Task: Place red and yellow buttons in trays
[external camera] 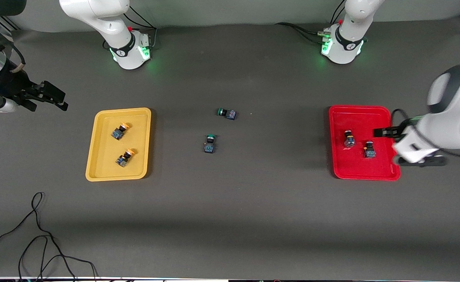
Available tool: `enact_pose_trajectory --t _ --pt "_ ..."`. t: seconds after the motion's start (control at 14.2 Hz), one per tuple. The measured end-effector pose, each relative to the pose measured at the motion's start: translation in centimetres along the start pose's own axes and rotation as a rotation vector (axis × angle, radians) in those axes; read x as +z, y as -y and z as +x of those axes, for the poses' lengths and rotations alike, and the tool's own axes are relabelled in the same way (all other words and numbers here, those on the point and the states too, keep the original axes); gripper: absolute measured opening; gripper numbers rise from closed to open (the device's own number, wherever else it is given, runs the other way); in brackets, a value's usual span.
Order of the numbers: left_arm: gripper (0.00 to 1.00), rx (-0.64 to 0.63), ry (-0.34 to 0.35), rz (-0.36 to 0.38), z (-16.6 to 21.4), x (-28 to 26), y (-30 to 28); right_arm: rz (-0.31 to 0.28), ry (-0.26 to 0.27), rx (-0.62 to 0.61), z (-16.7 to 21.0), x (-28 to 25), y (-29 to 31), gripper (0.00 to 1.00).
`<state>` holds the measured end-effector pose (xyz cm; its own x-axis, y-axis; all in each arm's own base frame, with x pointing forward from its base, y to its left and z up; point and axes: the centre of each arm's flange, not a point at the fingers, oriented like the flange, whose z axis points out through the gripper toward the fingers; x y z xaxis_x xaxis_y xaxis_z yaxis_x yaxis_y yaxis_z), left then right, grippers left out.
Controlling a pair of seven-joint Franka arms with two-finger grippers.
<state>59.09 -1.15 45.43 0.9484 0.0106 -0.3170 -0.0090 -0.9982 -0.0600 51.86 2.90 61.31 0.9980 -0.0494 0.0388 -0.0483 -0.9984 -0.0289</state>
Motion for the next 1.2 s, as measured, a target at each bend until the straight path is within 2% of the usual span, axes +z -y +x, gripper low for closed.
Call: enact_pose_trajectory --t 0.28,0.56,0.85,1.2 --pt "1.00 0.001 -0.089 -0.077 -3.3 -6.8 2.3 0.006 0.012 0.001 0.9 1.4 0.2 1.00" --pt "1.00 -0.004 -0.174 -0.036 -6.9 -11.1 1.3 0.014 0.016 0.001 1.0 1.5 0.3 1.00" --pt "1.00 0.032 -0.184 -0.017 -7.3 -11.3 -1.2 0.014 0.016 0.001 1.0 1.5 0.3 1.00" --pt "1.00 0.063 -0.193 -0.033 -7.5 -11.5 -0.4 0.014 0.014 -0.001 0.8 1.2 0.4 1.00"
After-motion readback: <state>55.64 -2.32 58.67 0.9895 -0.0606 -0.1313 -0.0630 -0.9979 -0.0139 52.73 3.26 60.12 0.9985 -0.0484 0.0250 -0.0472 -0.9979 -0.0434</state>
